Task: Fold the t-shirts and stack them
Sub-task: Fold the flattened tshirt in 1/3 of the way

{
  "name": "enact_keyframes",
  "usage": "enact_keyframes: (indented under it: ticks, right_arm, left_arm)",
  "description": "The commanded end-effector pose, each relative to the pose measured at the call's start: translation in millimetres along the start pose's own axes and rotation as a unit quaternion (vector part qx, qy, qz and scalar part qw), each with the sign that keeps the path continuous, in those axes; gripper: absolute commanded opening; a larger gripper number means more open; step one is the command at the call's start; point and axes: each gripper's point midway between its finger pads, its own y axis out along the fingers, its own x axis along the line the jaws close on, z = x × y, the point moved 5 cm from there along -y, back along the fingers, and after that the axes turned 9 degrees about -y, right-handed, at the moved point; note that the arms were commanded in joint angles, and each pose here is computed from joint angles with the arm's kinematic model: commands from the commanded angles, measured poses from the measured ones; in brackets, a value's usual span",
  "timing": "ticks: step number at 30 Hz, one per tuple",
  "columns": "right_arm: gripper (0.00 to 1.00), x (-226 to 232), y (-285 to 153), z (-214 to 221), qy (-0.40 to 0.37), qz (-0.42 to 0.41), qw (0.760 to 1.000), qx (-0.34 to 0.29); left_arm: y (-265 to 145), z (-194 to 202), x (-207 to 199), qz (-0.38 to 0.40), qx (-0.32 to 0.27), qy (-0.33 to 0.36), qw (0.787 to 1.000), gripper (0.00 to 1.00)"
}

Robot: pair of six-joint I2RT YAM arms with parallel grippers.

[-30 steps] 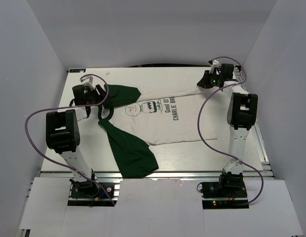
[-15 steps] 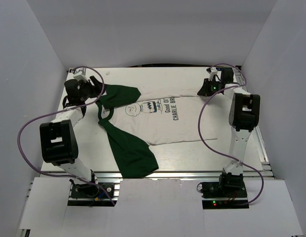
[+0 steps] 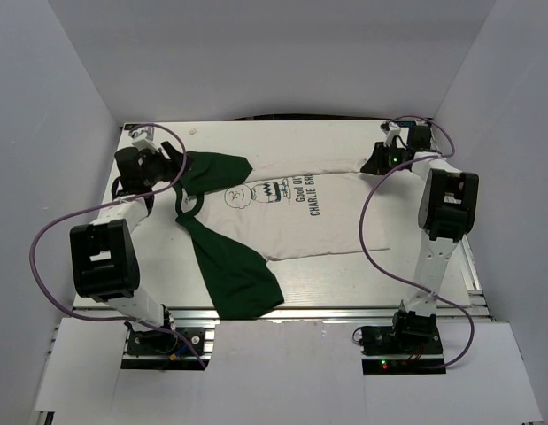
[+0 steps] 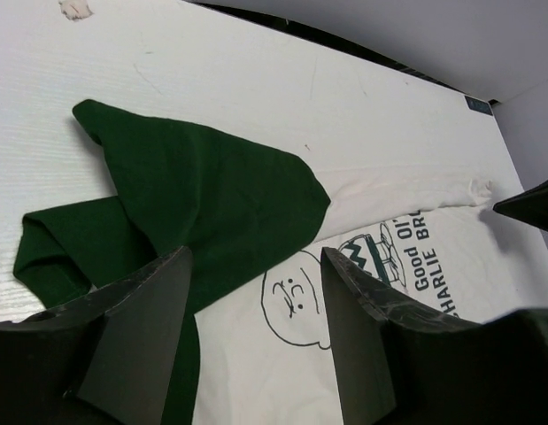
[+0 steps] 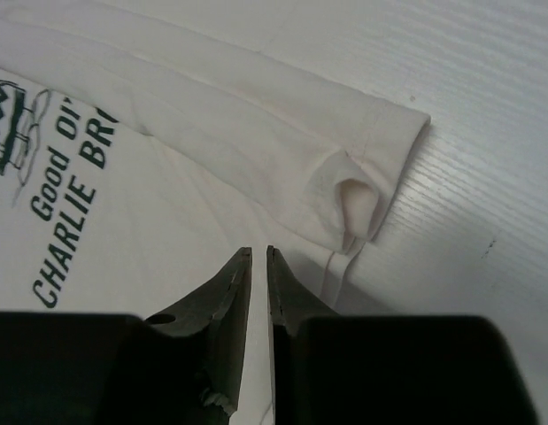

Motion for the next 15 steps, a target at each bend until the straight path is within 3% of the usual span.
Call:
enact_keyframes:
  ticks: [1,3,4,6,7,8,9,10,15]
  right_arm:
    - [0.19,18,-36,-68,-0.078,-0.028,0.993,-0.089]
    - [0.22,30,-45,-80,-0.115,-0.066,0.985,-0.112]
    - [0.26,34,-48,-83,-0.122,-0.077,0.983,-0.115]
    - [0.29,47,-57,-93,-0.142,-0.103,0.976,-0.131]
    - [0.33,51,-61,-97,-0.148,-0.108,0.974,-0.136]
    - [0.34,54,-62,-96,-0.146,-0.111,0.974,-0.136]
    - [0.35,57,-63,-97,-0.142,-0.12,0.973,-0.139]
    - [0.36,60,-65,-98,-0.142,-0.124,0.972,-0.141]
    - [0.37,72,-72,-94,-0.131,-0.142,0.971,-0.138]
  left_arm:
    - [7,-16,-7,0.011,0.006,-0.018,1.0,0.71]
    - [16,-22,-5,-0.001,0.018,-0.039,0.999,0.74]
    - [25,-7,14,-0.041,0.058,-0.074,0.995,0.74]
    - [43,-30,13,-0.056,0.061,-0.092,0.992,0.74]
    - [52,-8,34,-0.089,0.107,-0.129,0.982,0.76]
    - [63,-28,29,-0.081,0.099,-0.125,0.984,0.8]
    - [70,-27,33,-0.084,0.108,-0.138,0.981,0.9]
    - [81,-7,50,-0.098,0.147,-0.163,0.971,0.91]
    - [117,-26,64,-0.101,0.147,-0.163,0.97,0.91]
